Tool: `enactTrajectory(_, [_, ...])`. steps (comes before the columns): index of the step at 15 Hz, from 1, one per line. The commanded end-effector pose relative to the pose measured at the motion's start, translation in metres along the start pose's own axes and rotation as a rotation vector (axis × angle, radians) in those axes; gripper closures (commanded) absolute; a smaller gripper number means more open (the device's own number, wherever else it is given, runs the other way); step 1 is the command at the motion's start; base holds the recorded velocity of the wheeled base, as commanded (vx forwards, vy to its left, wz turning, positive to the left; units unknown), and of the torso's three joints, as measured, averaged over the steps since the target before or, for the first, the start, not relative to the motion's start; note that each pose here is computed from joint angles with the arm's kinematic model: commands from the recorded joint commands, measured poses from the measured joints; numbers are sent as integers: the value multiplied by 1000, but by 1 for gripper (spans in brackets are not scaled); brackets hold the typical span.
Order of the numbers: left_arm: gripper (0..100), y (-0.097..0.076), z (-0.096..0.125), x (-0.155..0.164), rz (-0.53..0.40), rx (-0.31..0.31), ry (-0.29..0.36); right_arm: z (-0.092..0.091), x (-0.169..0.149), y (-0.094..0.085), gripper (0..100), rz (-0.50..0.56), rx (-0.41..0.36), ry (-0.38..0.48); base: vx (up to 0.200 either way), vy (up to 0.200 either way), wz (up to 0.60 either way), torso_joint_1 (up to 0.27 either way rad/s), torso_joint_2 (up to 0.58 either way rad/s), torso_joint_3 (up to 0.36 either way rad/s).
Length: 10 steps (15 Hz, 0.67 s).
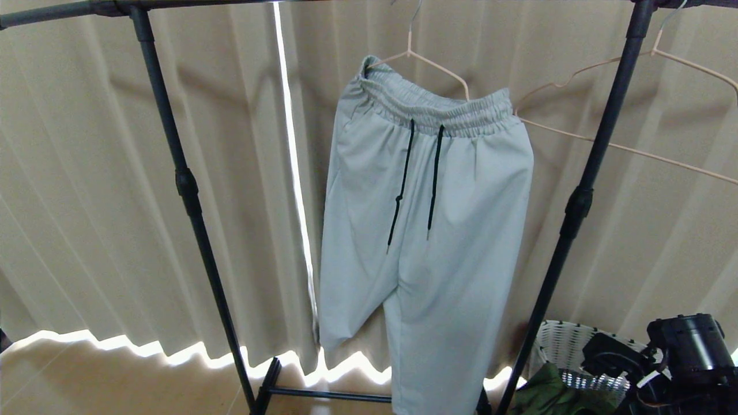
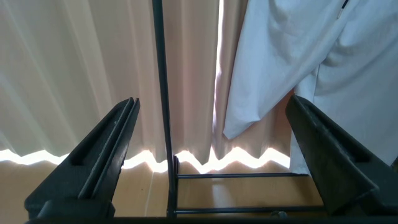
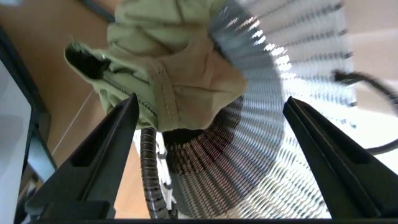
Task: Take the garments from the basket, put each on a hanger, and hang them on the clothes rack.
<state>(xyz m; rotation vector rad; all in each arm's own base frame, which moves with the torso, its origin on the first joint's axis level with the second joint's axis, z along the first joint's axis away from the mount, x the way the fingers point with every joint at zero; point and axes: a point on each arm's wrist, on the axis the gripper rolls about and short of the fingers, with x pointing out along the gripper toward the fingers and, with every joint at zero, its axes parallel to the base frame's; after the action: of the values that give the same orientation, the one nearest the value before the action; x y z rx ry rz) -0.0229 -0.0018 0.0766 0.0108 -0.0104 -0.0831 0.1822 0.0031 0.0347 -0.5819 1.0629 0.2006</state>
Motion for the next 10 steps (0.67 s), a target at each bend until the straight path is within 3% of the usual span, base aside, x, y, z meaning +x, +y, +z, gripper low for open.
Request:
enactTrajectory(1, [0,0,0,0,0,0,-1,-1,14,2,0,28,-6,49,0,0,0,0,0,0])
enactTrajectory(6, [0,0,0,0,0,0,-1,3,35,-2,0,-26,0,41,0,0,0,0,0,0])
enactTrajectory(7, [0,0,0,0,0,0,-1,2,35,-4,100,-35,-16,39,0,0,0,0,0,0])
enactTrajectory(10, [0,0,0,0,0,0,-1,4,29,-9,100,-75,-27,-11,0,0,0,0,0,0])
